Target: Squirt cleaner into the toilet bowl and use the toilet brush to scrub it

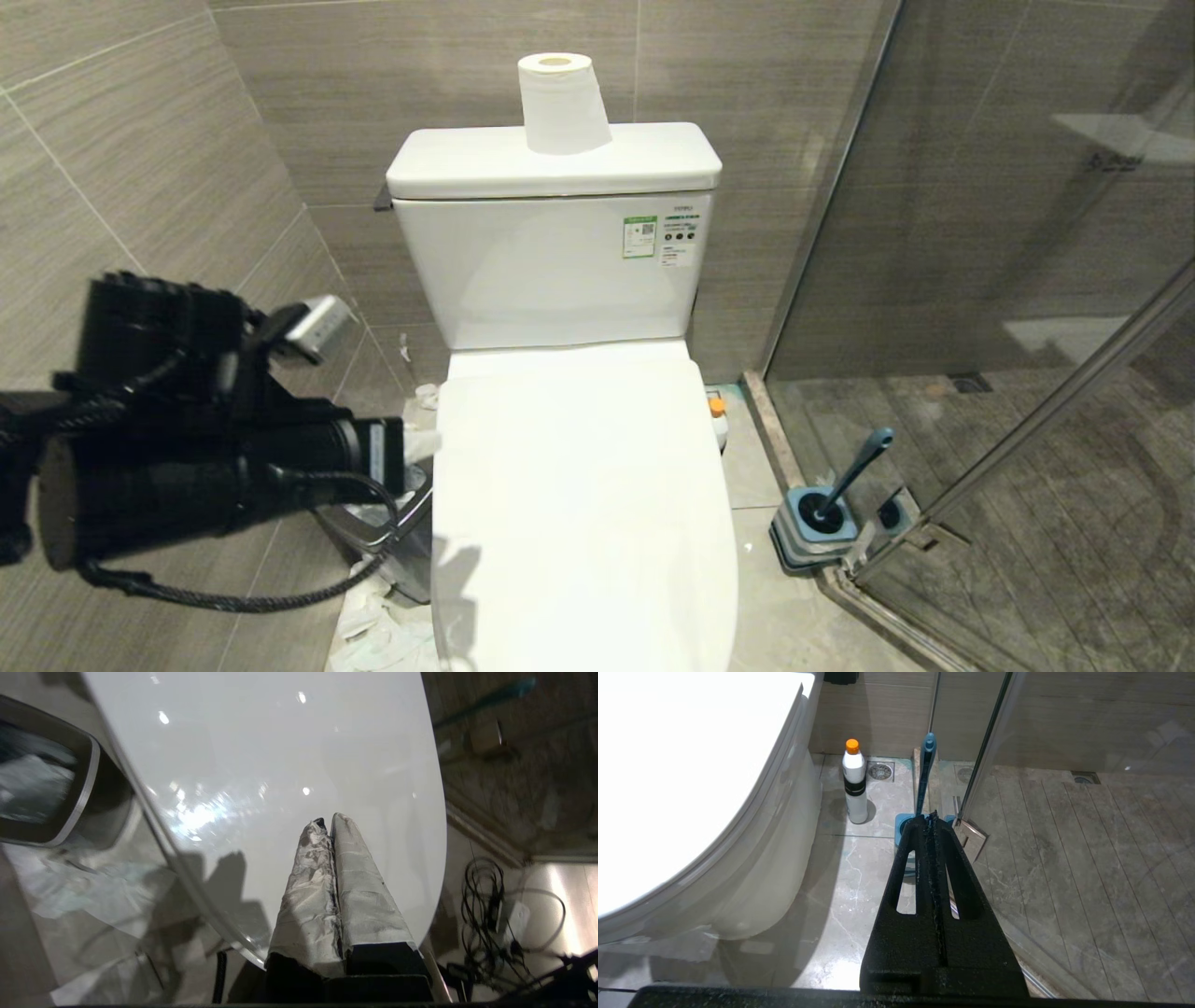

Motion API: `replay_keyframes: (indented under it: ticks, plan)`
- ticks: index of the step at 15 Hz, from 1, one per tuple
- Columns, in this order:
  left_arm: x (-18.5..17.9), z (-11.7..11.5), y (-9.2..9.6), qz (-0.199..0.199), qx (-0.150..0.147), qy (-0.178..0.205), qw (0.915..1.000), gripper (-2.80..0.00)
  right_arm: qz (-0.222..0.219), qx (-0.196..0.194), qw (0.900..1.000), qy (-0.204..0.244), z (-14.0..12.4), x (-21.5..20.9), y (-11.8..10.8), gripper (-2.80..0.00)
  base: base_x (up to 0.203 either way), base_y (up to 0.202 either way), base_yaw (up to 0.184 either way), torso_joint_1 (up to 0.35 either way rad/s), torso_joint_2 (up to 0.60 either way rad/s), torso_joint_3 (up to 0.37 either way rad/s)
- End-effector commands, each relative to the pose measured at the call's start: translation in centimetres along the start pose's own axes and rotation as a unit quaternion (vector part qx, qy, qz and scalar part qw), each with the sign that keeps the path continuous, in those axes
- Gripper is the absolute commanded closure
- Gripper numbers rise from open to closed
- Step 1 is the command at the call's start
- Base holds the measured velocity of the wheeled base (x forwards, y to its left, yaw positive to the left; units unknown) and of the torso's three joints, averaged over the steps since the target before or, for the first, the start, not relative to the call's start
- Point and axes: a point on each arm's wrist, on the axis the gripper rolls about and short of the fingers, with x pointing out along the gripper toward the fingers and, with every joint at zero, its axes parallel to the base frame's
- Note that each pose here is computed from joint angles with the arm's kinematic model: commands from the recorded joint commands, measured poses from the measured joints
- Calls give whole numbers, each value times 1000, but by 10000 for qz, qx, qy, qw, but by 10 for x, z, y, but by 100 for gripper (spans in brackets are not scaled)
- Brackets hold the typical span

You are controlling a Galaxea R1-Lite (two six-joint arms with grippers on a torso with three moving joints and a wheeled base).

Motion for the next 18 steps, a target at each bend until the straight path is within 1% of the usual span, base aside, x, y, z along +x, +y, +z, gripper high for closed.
replay_keyframes:
  ticks: [1, 3, 4, 5, 7, 11, 13, 14, 16, 17, 18]
  plan:
    - [-53, 40, 7, 255, 103, -946, 9951, 0, 2, -3, 10000, 5, 0, 0, 0, 0, 0, 0, 0, 0, 0, 0]
    - [-81, 57, 14, 515, 261, -1351, 9891, 0, 2, -3, 10000, 5, 0, 0, 0, 0, 0, 0, 0, 0, 0, 0]
    - [-90, 59, 16, 612, 338, -1439, 9871, 0, 2, -3, 10000, 5, 0, 0, 0, 0, 0, 0, 0, 0, 0, 0]
    - [-98, 59, 17, 697, 413, -1538, 9848, 0, 2, -3, 10000, 5, 0, 0, 0, 0, 0, 0, 0, 0, 0, 0]
    - [-114, 57, 17, 783, 443, -1723, 9809, 0, 2, -3, 10000, 5, 0, 0, 0, 0, 0, 0, 0, 0, 0, 0]
    - [-133, 54, 15, 851, 462, -1968, 9757, 0, 2, -3, 10000, 5, 0, 0, 0, 0, 0, 0, 0, 0, 0, 0]
    - [-140, 54, 15, 993, 540, -2095, 9713, 0, 2, -3, 10000, 5, 0, 0, 0, 0, 0, 0, 0, 0, 0, 0]
    - [-143, 55, 17, 1159, 596, -2153, 9678, 0, 2, -3, 10000, 5, 0, 0, 0, 0, 0, 0, 0, 0, 0, 0]
    - [-156, 55, 18, 1481, 647, -2361, 9582, 0, 2, -3, 10000, 5, 0, 0, 0, 0, 0, 0, 0, 0, 0, 0]
    - [-163, 53, 16, 1529, 689, -2448, 9550, 0, 2, -3, 10000, 5, 0, 0, 0, 0, 0, 0, 0, 0, 0, 0]
    - [-170, 51, 15, 1622, 833, -2510, 9507, 0, 2, -3, 10000, 5, 0, 0, 0, 0, 0, 0, 0, 0, 0, 0]
